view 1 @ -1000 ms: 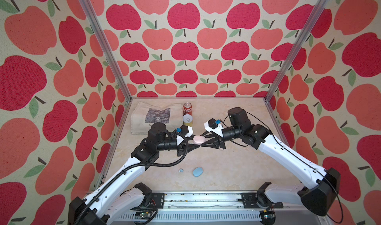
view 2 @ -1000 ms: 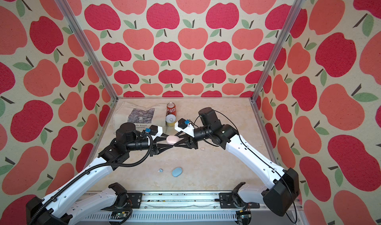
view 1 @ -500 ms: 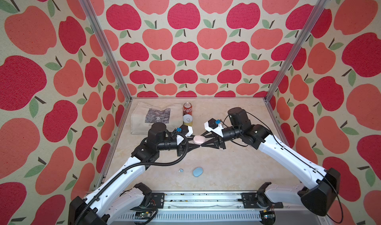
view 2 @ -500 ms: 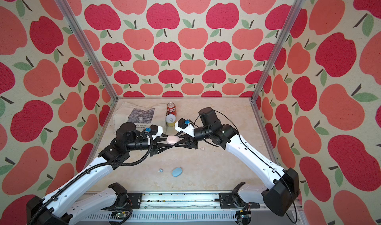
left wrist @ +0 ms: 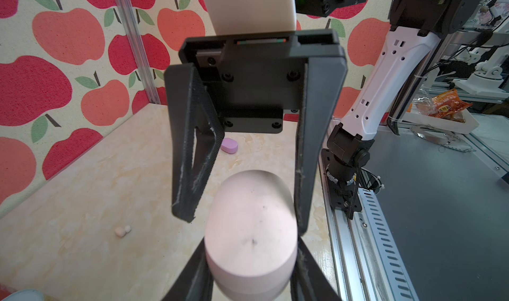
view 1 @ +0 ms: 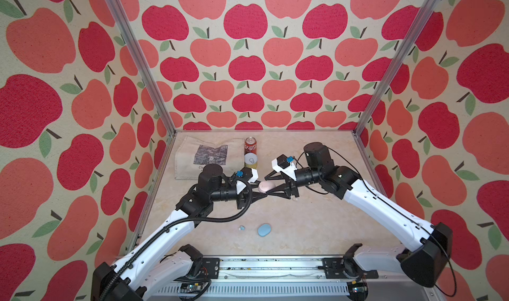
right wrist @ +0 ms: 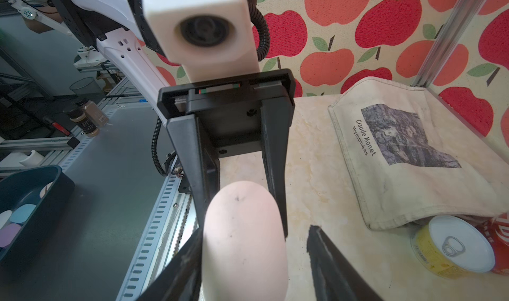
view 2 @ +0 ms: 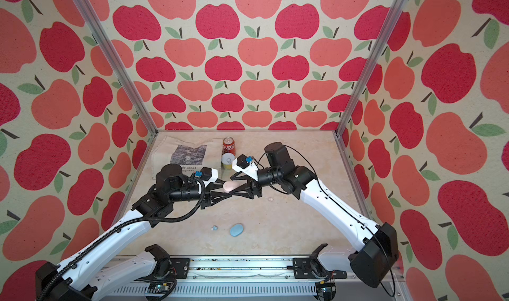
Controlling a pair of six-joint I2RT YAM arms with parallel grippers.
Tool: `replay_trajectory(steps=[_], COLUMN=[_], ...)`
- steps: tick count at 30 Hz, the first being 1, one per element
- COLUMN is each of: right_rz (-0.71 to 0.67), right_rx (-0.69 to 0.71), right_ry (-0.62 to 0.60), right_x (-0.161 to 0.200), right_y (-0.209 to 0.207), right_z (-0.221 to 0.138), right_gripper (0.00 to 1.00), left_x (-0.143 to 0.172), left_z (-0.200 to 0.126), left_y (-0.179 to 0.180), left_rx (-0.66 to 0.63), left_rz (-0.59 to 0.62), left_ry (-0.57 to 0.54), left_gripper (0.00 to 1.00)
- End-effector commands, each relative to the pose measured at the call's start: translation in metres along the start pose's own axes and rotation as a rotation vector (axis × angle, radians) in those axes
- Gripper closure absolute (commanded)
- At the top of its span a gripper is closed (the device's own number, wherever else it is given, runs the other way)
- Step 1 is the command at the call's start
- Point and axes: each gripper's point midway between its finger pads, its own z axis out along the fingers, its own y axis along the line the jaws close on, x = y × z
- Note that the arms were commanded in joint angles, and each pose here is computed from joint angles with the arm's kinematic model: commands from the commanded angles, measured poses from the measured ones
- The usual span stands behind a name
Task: Insert wireless bluetooth earbuds into charging case
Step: Open the charging case.
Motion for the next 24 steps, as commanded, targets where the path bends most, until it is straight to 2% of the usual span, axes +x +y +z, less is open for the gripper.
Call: replay_trajectory(steps=[1, 24], right_rz=[0.015, 0.028], right_rx=[0.052, 0.156], right_ry=[-0.003, -0.063], right_x=[0.0, -0.012], right_y=[-0.012, -0.032], right_z=[-0.002, -0.013], right_gripper=[0.39, 0.41], left_x=[-0.01, -0.011], left_z=[-0.003, -0.004], left_y=[-0.005, -0.008], left_rx=[0.009, 0.016], left_rz=[0.028, 0.012], left_ry=[-0.018, -0.033], left_gripper=[1.0, 1.0])
